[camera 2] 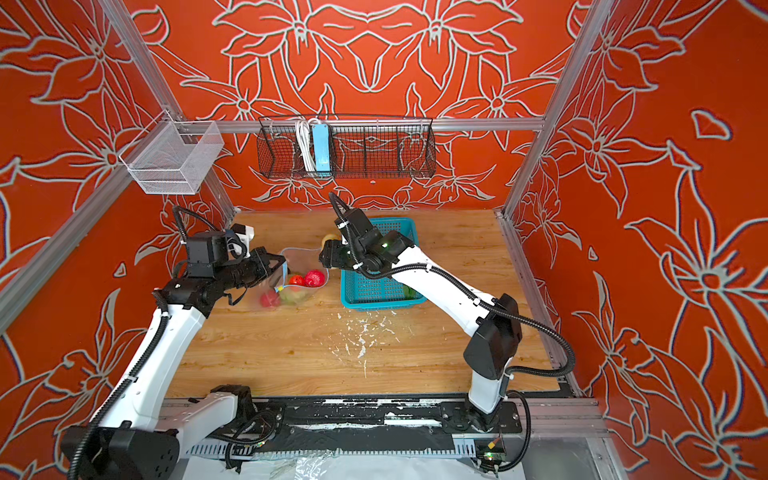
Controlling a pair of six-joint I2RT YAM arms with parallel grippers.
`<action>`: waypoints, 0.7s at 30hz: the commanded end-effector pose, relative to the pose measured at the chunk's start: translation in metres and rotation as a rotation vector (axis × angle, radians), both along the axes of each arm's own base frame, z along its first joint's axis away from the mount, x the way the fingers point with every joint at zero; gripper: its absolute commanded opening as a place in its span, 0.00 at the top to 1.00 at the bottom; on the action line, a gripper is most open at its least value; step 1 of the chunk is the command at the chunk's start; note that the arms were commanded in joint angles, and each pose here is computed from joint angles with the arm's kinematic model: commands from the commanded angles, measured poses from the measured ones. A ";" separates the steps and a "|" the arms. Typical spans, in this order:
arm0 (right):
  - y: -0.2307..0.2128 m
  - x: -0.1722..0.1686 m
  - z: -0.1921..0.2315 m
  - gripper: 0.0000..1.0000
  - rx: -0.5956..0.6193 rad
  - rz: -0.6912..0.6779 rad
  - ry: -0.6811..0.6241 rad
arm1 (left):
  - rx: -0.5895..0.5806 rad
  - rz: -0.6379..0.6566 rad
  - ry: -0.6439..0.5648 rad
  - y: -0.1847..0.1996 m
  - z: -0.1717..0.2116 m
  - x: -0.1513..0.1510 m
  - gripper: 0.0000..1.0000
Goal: Place the food in the zip-top bag and seal the zipper
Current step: 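Carry the yellow potato with the right gripper toward the bag opening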
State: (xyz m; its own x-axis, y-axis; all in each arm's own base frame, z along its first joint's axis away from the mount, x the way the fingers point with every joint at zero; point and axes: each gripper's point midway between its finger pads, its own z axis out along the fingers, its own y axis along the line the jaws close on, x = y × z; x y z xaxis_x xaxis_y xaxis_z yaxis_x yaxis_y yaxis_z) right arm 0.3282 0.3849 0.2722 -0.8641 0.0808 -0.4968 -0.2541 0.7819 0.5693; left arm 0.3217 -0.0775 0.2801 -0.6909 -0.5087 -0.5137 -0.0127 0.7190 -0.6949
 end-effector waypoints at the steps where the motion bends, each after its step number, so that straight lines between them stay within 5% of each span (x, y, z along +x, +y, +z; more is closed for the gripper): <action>1: 0.014 -0.002 0.010 0.47 0.015 0.029 -0.028 | -0.003 -0.014 -0.031 -0.004 0.015 -0.002 1.00; 21: 0.067 -0.024 -0.008 0.48 -0.074 0.136 -0.024 | 0.006 -0.015 -0.004 -0.007 0.015 -0.003 1.00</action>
